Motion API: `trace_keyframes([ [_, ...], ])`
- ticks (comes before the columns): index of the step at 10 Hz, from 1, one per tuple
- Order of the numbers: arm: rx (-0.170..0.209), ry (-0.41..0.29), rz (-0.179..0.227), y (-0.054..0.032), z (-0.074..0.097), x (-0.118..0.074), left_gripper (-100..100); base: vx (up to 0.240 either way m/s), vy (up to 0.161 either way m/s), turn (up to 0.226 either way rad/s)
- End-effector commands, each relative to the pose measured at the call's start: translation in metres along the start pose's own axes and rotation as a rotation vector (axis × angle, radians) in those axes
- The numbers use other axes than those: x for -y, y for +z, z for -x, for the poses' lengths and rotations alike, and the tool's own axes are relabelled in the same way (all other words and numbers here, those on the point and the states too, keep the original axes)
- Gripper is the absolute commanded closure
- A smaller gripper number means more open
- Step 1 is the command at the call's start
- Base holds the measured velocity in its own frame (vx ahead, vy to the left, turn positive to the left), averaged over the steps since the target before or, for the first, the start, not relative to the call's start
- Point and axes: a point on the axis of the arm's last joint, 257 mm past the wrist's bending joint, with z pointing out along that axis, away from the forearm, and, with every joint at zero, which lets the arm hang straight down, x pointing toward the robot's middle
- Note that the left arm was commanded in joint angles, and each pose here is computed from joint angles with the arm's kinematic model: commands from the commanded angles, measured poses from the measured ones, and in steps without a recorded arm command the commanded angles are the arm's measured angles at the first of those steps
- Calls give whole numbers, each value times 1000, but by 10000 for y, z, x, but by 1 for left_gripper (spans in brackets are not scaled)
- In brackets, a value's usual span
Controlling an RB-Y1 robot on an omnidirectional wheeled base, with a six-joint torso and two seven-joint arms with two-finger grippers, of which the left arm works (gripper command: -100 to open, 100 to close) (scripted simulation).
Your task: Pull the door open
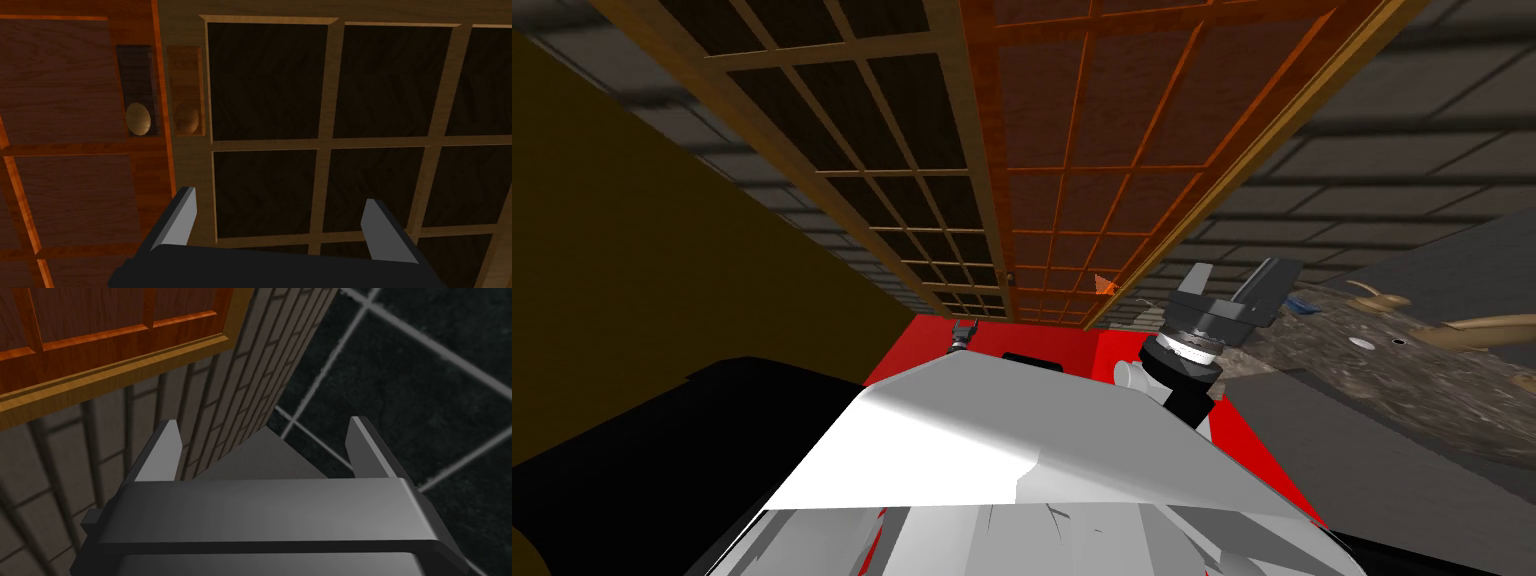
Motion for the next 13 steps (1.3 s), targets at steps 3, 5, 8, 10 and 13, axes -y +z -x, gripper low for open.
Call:
trace_keyframes([
  [3,-36,11,44,-107,-167,-249,-100,-72,18,0],
  [5,-64,20,84,-225,-265,-435,-100,-102,31,-3],
  [8,-106,34,148,-416,-403,-721,-100,-152,26,-21],
  [10,-137,44,203,-571,-501,-950,-100,-156,60,-56],
  [13,-165,51,275,-711,-586,-1201,-100,-93,40,-102],
])
